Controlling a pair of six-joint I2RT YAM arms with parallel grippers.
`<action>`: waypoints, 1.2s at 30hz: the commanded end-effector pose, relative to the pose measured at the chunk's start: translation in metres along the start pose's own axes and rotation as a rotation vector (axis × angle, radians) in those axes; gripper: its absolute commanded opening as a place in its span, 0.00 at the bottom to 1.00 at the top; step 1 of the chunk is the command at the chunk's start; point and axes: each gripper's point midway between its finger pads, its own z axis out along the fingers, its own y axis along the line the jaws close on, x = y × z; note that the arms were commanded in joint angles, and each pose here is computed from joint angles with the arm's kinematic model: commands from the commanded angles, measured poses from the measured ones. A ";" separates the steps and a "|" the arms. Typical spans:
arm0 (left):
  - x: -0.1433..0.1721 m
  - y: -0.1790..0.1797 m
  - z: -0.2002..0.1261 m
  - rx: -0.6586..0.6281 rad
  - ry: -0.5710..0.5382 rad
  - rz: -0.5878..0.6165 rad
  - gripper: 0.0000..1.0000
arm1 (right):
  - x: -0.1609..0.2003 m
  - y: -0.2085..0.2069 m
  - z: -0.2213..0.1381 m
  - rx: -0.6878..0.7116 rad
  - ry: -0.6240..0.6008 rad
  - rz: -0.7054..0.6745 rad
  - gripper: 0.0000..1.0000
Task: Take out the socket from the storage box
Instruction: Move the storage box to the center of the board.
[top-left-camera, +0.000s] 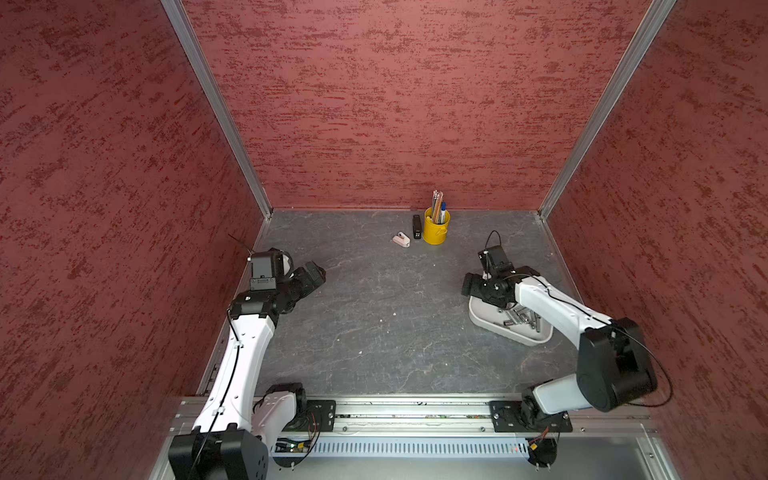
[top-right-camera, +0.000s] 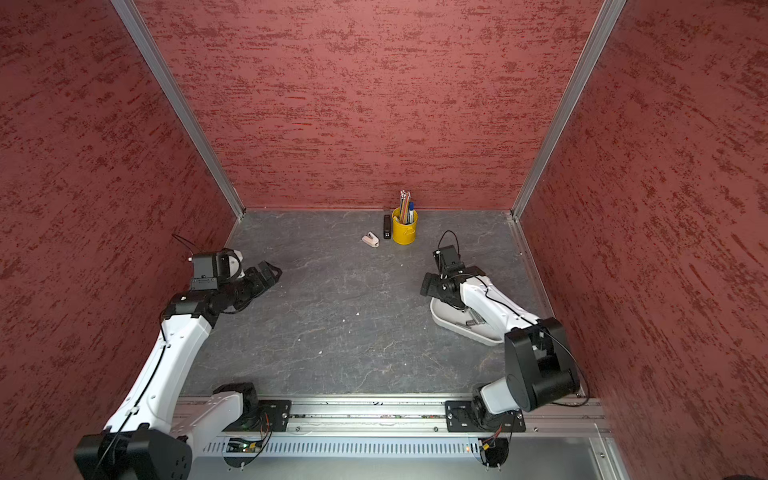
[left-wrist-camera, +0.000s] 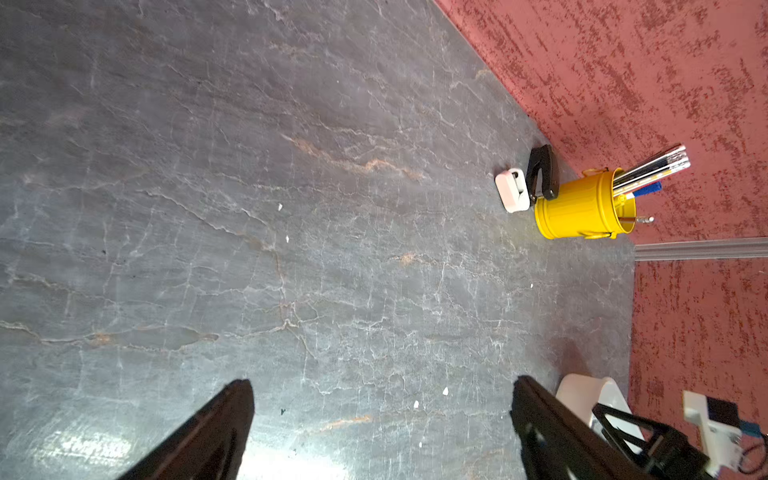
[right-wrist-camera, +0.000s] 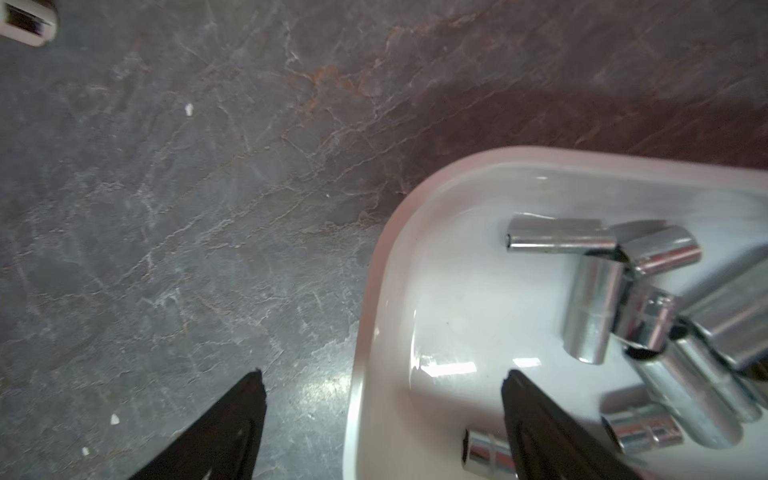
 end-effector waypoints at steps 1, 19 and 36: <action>0.008 -0.009 -0.005 0.049 0.045 0.009 1.00 | -0.012 0.015 0.006 -0.011 -0.015 -0.008 0.90; 0.011 -0.004 0.002 0.042 0.056 -0.012 0.95 | -0.006 0.101 0.032 -0.057 0.032 -0.146 0.88; 0.017 -0.003 0.007 0.045 0.089 0.001 0.97 | 0.014 0.234 0.043 -0.147 0.065 -0.336 0.88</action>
